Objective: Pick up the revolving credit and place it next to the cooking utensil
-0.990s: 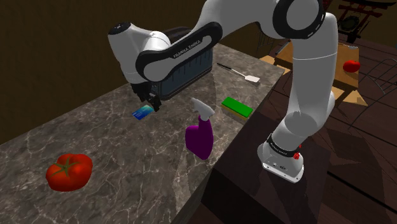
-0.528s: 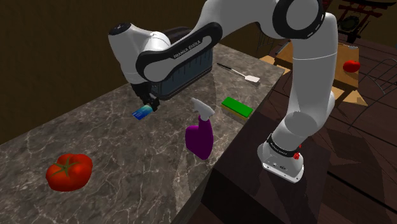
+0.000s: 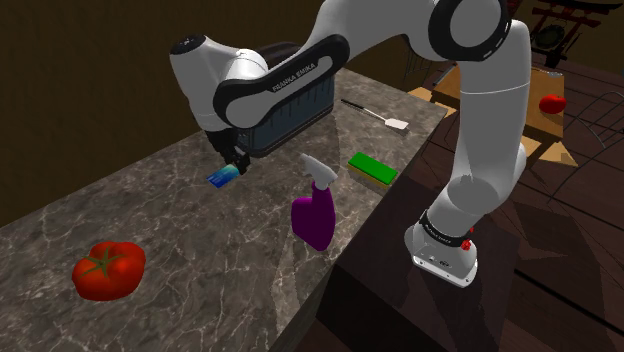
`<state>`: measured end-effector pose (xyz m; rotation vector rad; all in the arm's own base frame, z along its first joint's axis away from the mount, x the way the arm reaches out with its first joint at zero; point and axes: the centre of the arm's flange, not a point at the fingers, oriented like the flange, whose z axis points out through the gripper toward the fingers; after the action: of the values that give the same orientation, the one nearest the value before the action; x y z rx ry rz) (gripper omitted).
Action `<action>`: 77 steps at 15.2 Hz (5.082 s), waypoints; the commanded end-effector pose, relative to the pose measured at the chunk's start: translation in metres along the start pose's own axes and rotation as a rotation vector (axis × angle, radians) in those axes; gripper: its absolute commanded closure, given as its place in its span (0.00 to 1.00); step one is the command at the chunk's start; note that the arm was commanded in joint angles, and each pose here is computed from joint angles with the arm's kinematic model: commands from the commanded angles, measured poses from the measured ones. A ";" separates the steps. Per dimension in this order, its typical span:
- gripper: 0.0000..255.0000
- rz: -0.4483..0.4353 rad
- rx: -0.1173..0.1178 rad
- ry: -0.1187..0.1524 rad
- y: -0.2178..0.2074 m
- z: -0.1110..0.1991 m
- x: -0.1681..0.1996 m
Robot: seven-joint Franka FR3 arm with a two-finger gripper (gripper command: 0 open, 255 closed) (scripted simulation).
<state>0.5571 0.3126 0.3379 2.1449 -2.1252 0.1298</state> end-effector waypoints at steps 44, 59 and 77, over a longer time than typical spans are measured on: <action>1.00 -0.001 -0.004 0.000 0.134 -0.031 0.340; 1.00 -0.001 -0.004 0.000 0.180 0.013 0.455; 0.00 0.000 0.000 -0.007 0.173 0.041 0.428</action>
<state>0.3895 -0.1103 0.4193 2.1413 -2.0814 -0.2235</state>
